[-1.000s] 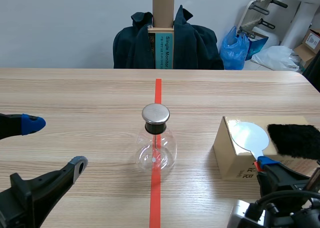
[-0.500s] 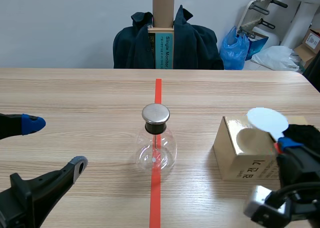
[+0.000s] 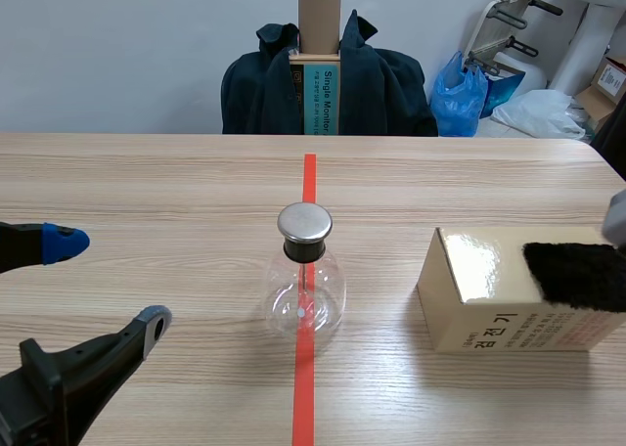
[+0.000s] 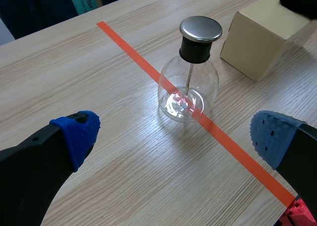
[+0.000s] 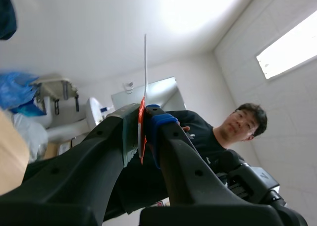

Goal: Do the electroscope experiment.
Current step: 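Pick up the white charging plate, then bring the plate to the electroscope and point at the metal foil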

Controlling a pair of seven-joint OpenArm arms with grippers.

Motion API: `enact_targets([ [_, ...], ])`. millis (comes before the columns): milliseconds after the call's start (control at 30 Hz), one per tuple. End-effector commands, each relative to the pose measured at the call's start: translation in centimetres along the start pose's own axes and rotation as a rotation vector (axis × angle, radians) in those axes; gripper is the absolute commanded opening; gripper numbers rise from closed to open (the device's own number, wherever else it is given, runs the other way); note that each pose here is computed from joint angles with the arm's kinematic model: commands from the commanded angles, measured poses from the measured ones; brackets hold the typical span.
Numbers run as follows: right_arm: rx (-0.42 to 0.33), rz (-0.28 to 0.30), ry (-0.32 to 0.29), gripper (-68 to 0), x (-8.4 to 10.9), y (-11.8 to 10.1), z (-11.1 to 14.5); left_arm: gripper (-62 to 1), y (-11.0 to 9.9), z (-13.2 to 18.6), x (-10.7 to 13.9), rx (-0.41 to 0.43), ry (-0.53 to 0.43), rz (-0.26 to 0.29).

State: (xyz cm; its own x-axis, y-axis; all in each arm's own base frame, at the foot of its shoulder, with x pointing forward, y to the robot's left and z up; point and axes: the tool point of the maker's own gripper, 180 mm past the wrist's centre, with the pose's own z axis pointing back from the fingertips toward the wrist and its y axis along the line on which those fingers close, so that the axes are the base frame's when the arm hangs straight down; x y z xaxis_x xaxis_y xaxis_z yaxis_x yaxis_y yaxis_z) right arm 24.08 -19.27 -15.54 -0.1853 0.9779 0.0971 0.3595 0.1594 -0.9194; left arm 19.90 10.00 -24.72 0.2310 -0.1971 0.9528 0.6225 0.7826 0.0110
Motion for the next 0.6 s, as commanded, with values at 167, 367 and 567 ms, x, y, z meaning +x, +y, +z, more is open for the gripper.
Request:
enact_targets([
  [167,-0.130,-0.006,-0.091,-66.8,1.7,-3.2,-0.9,-4.4,0.9,-0.8,-0.6,0.002,0.078,-0.061],
  [367,-0.115,-0.046,-0.147,-66.8,2.6,-3.0,-1.3,-59.7,4.1,-2.7,-3.4,-0.029,0.170,-0.087],
  [567,-0.089,-0.093,-0.194,-66.8,3.3,-2.7,-2.0,-59.0,8.2,-6.2,-5.5,-0.049,0.131,-0.019],
])
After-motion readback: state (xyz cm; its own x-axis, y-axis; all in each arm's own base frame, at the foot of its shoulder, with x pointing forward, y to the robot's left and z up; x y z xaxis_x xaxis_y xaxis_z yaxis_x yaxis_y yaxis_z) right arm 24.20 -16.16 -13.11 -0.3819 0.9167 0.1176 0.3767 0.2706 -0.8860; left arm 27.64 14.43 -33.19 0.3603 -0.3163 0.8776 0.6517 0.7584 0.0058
